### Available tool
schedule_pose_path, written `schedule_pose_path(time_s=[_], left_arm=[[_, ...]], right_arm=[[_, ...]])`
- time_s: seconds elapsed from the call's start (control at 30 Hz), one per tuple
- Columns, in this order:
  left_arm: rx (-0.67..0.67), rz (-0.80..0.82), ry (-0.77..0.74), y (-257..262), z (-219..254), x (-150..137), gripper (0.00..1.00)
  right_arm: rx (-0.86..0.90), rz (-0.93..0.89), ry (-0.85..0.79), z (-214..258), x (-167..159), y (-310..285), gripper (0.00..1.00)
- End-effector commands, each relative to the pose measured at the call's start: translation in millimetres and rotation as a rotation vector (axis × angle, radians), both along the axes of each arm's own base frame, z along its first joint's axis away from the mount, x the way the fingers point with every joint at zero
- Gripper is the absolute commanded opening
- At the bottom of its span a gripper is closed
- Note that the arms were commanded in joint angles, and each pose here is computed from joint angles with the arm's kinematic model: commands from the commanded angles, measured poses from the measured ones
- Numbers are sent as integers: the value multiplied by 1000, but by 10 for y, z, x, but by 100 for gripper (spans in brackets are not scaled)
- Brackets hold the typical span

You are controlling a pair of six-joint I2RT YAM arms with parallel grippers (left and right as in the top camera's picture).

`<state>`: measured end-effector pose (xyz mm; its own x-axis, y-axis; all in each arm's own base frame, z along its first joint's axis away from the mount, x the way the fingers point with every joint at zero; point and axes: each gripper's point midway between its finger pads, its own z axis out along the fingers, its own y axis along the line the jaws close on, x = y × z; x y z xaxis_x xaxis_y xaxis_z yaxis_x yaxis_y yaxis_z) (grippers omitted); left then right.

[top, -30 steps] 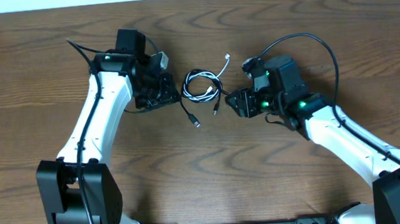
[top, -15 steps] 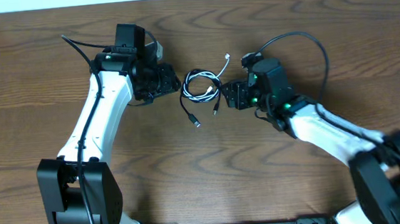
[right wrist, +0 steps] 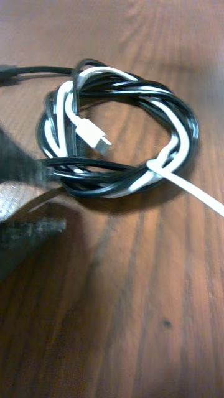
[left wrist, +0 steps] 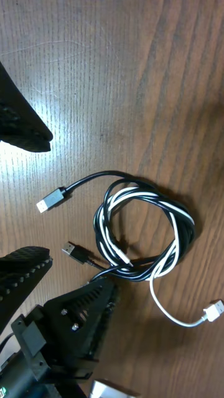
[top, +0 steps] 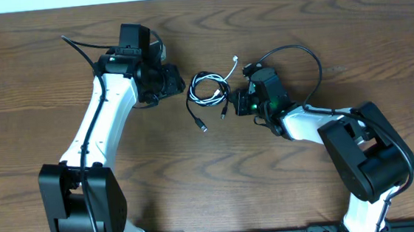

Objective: Untangle cables

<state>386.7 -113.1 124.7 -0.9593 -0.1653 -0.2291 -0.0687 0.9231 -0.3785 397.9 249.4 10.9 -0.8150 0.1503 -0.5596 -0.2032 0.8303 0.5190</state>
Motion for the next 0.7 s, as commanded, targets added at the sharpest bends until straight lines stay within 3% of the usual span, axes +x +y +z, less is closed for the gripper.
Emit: schedule_pose_path(time_s=[0.0,0.1,0.2,0.37,0.53,0.67], left_arm=[[13,8,36,9,-120,-22,55],[15,8,47,9,-158,-23,55],[16,8,53,11,-171,-30,55],[67,26,40,98,-196,3,55],[88,36,8,133,-189,81,55],[108,46,-14,166,-188,135,53]], right_arm=[[66,97,65,-59,-198,168,11],[179,235,126,34,-422,368,10],[274,355,202,117,-667,497,3],[304,398,287,121,-852,508,2],[183,263,235,178,-675,315,27],[52,166,173,242,-559,96,31]])
